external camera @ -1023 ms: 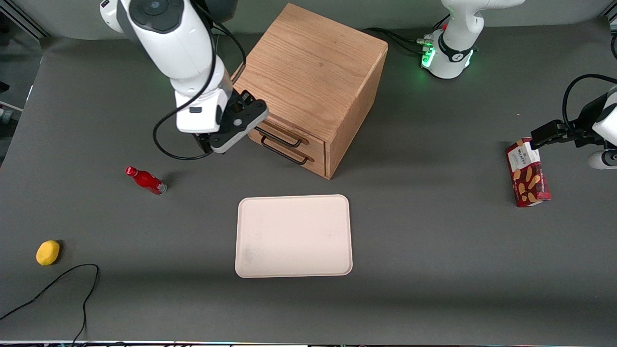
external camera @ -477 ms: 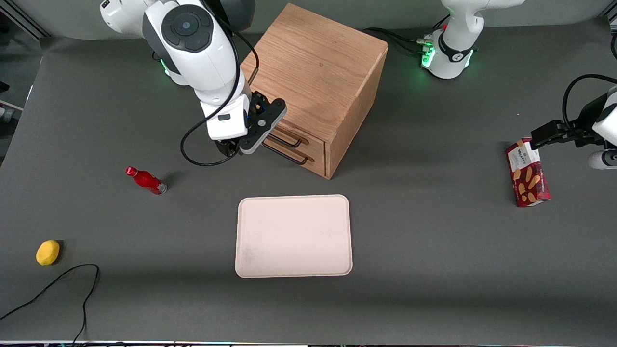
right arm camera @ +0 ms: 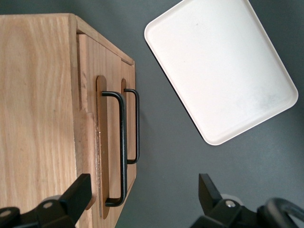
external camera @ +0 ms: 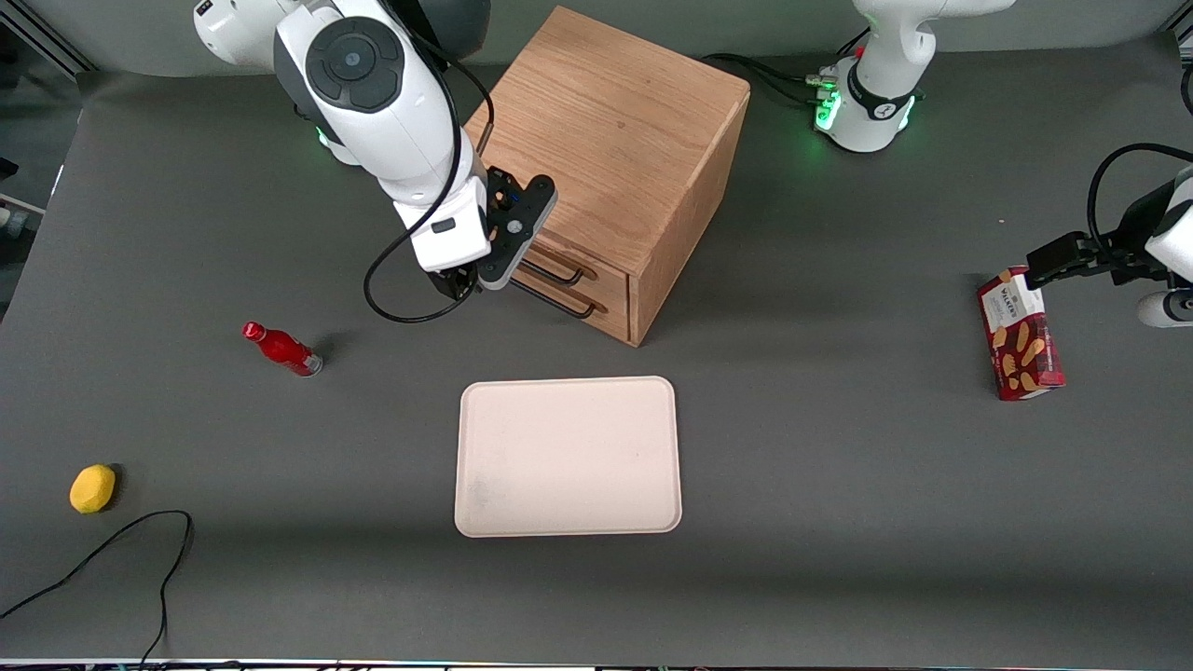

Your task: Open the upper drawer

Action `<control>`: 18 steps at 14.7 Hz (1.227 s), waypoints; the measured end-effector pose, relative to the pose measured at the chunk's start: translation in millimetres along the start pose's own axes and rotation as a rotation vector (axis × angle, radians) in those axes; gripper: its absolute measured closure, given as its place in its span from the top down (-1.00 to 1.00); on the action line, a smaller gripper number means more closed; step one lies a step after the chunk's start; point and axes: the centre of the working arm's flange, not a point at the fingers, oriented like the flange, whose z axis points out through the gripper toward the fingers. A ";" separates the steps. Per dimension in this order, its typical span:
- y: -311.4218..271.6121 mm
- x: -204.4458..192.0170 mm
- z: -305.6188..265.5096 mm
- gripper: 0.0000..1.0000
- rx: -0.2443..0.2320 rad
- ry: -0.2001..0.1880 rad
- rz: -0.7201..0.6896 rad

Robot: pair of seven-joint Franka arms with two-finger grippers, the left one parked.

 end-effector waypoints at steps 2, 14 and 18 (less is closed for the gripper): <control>0.5 -1.4 2.9 1.00 0.007 -0.013 -0.008; 6.3 3.0 64.8 1.00 0.020 -0.013 0.005; 6.3 2.9 81.7 1.00 0.020 -0.005 0.008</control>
